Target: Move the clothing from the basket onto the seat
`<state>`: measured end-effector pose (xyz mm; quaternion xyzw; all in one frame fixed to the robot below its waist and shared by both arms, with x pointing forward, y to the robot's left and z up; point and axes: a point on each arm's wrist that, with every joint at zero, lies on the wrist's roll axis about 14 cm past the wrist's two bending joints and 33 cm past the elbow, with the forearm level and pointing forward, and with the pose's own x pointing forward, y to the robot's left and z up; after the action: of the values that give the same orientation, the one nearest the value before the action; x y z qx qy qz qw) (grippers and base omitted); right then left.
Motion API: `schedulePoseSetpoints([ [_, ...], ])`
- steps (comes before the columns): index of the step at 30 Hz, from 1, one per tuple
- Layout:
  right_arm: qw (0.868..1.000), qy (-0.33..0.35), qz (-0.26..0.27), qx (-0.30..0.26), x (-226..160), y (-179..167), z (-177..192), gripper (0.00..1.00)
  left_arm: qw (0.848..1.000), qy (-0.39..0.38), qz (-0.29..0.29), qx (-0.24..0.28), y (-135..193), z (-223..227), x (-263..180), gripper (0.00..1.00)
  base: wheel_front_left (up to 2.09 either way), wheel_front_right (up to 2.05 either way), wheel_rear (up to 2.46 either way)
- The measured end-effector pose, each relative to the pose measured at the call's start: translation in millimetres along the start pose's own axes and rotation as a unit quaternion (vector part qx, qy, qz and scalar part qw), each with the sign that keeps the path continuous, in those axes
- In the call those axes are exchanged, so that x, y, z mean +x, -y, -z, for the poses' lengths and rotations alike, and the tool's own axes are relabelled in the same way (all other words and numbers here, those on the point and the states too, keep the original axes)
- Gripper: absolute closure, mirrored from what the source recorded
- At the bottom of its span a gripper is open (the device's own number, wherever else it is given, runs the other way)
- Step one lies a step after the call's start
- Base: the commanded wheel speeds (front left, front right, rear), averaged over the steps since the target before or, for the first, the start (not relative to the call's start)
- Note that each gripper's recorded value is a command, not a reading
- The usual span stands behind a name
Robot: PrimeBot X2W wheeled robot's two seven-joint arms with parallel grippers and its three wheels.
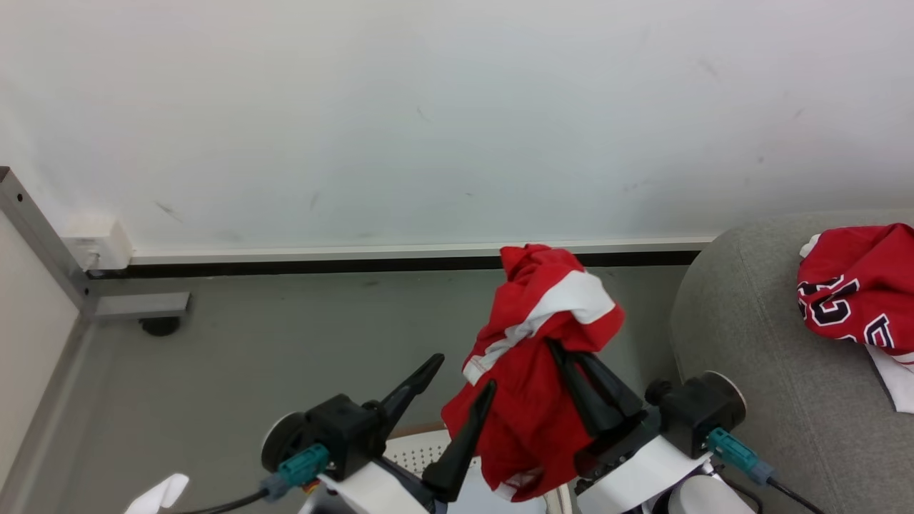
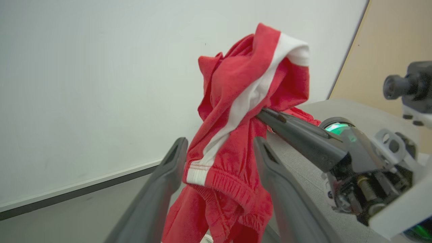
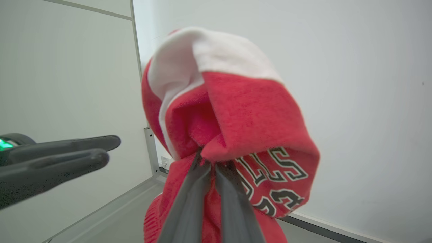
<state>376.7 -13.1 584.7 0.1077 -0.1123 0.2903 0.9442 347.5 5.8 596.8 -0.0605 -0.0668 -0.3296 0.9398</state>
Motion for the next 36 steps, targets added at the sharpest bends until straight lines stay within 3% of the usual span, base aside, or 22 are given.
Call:
schedulePoseSetpoints([
  [8, 0.998, 0.019, 0.049, -0.032, -8.5, 33.5, -16.0, 1.00, 1.000, -0.012, 0.008, -0.005, 1.2, 20.7, 4.0, 0.00, 0.00, 0.00, 0.00],
  [18, 0.989, 0.030, 0.126, -0.070, -41.0, 77.6, -33.1, 1.00, 0.997, -0.021, 0.076, -0.024, 35.6, 37.4, 27.9, 0.00, 0.00, 0.00, 0.00],
  [29, 0.964, 0.024, 0.243, -0.110, -107.5, 131.5, -46.3, 1.00, 0.980, -0.032, 0.189, -0.060, 100.0, 57.5, 56.8, 0.00, 0.00, 0.00, 0.00],
  [36, 0.944, 0.008, 0.301, -0.137, -129.7, 172.0, -50.0, 1.00, 0.967, -0.040, 0.237, -0.085, 116.4, 75.1, 74.7, 0.00, 0.00, 0.00, 0.00],
])
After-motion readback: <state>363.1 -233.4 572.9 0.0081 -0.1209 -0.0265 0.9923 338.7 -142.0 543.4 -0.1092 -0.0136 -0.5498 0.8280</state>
